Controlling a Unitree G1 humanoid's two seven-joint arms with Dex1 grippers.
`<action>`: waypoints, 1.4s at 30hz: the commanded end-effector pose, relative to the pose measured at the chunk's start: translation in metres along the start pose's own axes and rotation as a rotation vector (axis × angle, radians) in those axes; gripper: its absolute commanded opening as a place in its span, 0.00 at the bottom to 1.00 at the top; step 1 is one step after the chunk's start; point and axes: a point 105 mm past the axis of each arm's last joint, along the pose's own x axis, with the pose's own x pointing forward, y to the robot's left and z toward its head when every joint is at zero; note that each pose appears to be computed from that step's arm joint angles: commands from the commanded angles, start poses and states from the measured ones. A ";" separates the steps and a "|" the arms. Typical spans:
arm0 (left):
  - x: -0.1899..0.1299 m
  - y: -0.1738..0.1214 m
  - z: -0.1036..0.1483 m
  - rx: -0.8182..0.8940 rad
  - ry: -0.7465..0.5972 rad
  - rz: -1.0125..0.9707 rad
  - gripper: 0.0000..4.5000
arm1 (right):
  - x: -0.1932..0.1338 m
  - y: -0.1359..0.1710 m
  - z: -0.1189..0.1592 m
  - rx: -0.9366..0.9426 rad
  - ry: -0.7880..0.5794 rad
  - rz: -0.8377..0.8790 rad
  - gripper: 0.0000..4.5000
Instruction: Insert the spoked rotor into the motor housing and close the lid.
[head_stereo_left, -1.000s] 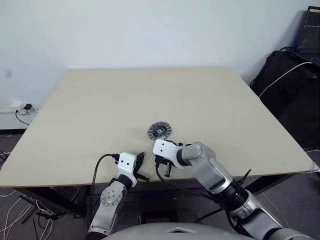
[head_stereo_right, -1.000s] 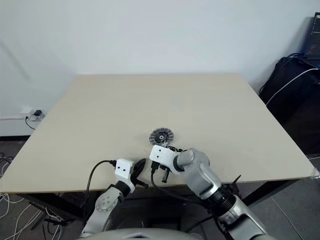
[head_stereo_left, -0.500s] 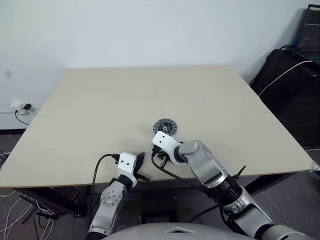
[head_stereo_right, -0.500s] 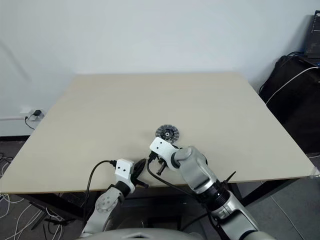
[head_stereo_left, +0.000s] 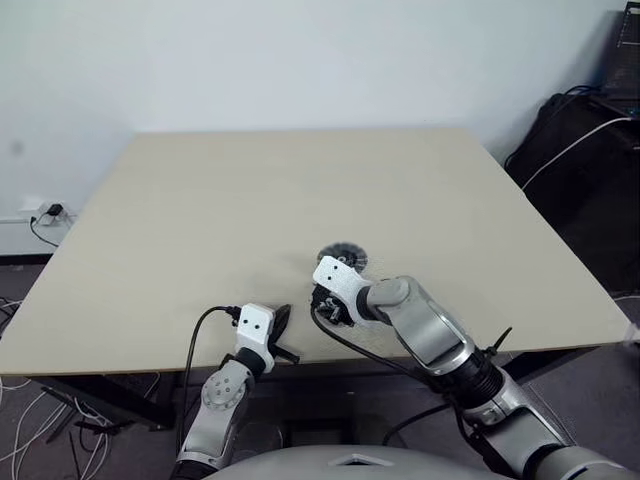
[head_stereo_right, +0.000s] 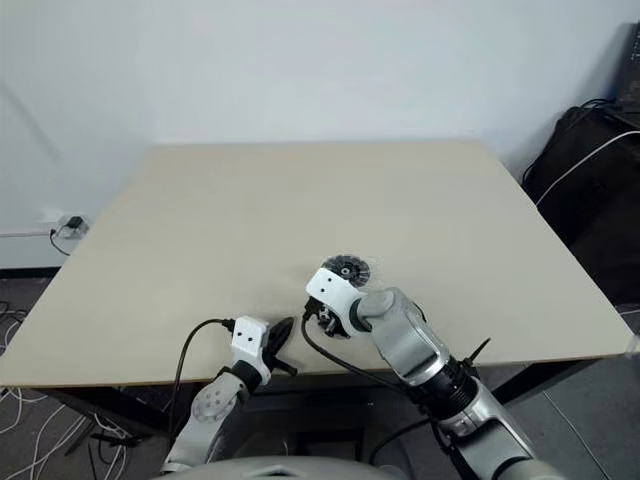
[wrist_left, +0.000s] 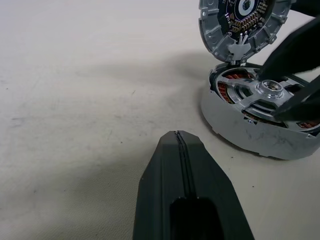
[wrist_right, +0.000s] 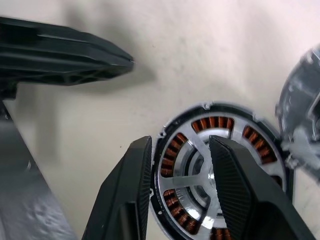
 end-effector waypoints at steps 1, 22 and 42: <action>0.003 0.001 0.010 0.005 -0.045 -0.001 0.00 | -0.012 0.004 0.020 -0.164 -0.082 0.043 0.43; 0.004 0.001 0.013 0.003 -0.055 0.004 0.00 | -0.016 -0.007 -0.026 -0.630 0.145 0.158 0.43; 0.003 0.000 0.019 -0.007 -0.076 0.015 0.00 | -0.010 -0.019 -0.031 -0.589 0.180 0.115 0.02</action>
